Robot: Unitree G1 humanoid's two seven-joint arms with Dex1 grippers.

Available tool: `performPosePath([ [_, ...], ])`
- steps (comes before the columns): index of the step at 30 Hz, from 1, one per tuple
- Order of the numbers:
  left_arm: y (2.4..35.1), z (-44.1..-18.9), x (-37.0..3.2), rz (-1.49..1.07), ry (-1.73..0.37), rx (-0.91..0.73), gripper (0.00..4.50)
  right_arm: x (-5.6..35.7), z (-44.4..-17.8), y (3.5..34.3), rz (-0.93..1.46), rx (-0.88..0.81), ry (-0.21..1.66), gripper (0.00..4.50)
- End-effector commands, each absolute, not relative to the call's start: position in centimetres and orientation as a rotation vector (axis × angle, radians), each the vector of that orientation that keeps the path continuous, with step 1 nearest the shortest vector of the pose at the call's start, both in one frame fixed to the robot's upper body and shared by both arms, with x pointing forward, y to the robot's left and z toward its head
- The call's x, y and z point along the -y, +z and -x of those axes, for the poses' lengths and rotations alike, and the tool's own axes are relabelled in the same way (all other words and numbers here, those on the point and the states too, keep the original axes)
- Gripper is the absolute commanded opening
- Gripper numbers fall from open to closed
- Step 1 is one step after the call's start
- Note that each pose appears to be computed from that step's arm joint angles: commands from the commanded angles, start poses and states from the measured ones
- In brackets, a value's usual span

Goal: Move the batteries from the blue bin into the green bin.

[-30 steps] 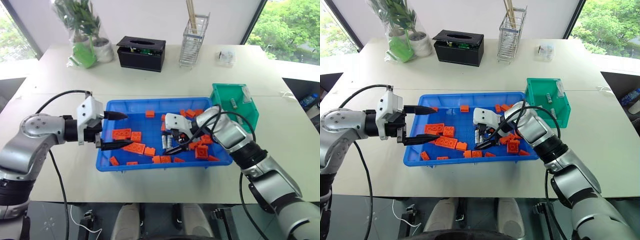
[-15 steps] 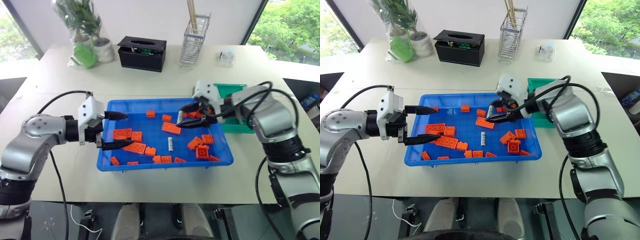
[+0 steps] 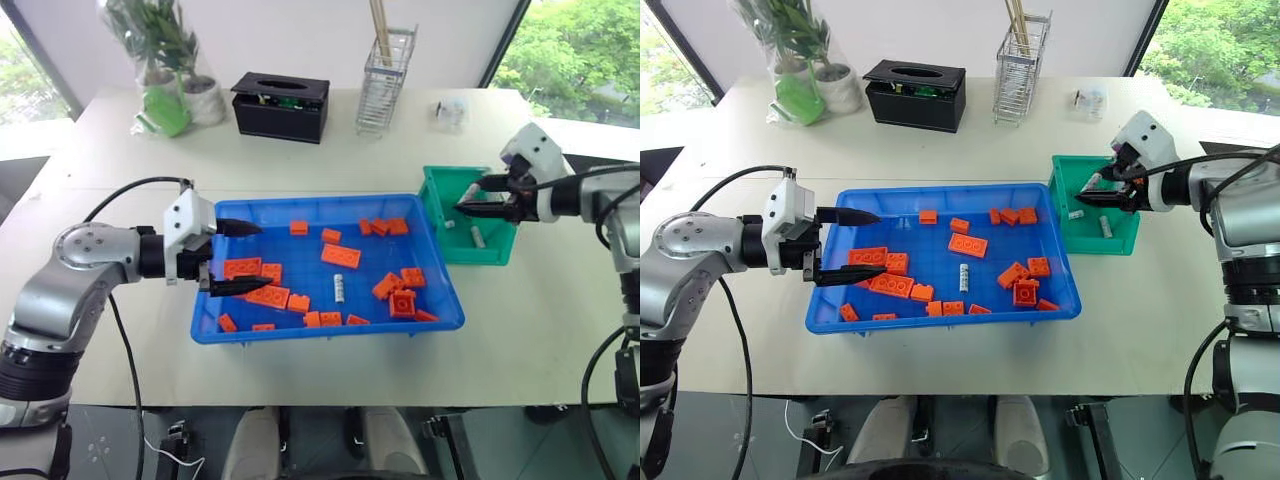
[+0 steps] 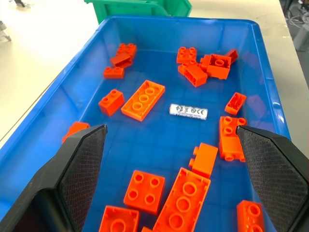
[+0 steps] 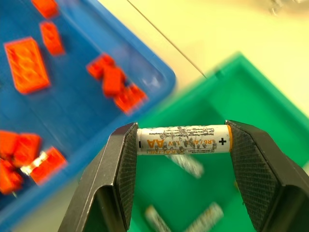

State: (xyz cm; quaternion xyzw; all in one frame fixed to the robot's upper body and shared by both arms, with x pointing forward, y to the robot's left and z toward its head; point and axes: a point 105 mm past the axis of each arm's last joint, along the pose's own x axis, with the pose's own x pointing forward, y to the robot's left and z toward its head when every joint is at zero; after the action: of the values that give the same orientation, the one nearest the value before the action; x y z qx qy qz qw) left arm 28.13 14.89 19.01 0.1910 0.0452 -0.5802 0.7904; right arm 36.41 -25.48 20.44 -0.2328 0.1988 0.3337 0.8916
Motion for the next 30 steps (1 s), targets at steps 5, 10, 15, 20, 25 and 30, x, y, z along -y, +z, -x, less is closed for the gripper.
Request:
performPosePath([
  [5, 20.1, -28.2, -14.6, -0.44, -1.252, -0.049, 4.5, 26.5, -38.8, 20.8, 0.559, -0.359, 0.59, 4.47],
  [10, 20.1, -28.1, -14.8, -0.442, -1.247, -0.053, 4.5, 21.2, -38.3, 23.3, 0.489, -0.242, 0.791, 4.47],
  [15, 20.2, -28.2, -15.0, -0.445, -1.24, -0.056, 4.5, 11.5, -33.2, 22.3, 0.426, -0.225, 1.213, 4.47],
  [20, 20.3, -28.2, -14.9, -0.448, -1.237, -0.053, 4.5, 7.6, -30.7, 19.0, 0.467, -0.277, 1.376, 4.47],
  [25, 20.5, -27.9, -15.0, -0.45, -1.228, -0.051, 4.5, 7.0, -30.9, 15.3, 0.542, -0.362, 1.393, 4.47],
  [30, 20.4, -27.7, -15.4, -0.451, -1.211, -0.057, 4.5, 7.4, -31.7, 13.1, 0.566, -0.415, 1.372, 4.47],
])
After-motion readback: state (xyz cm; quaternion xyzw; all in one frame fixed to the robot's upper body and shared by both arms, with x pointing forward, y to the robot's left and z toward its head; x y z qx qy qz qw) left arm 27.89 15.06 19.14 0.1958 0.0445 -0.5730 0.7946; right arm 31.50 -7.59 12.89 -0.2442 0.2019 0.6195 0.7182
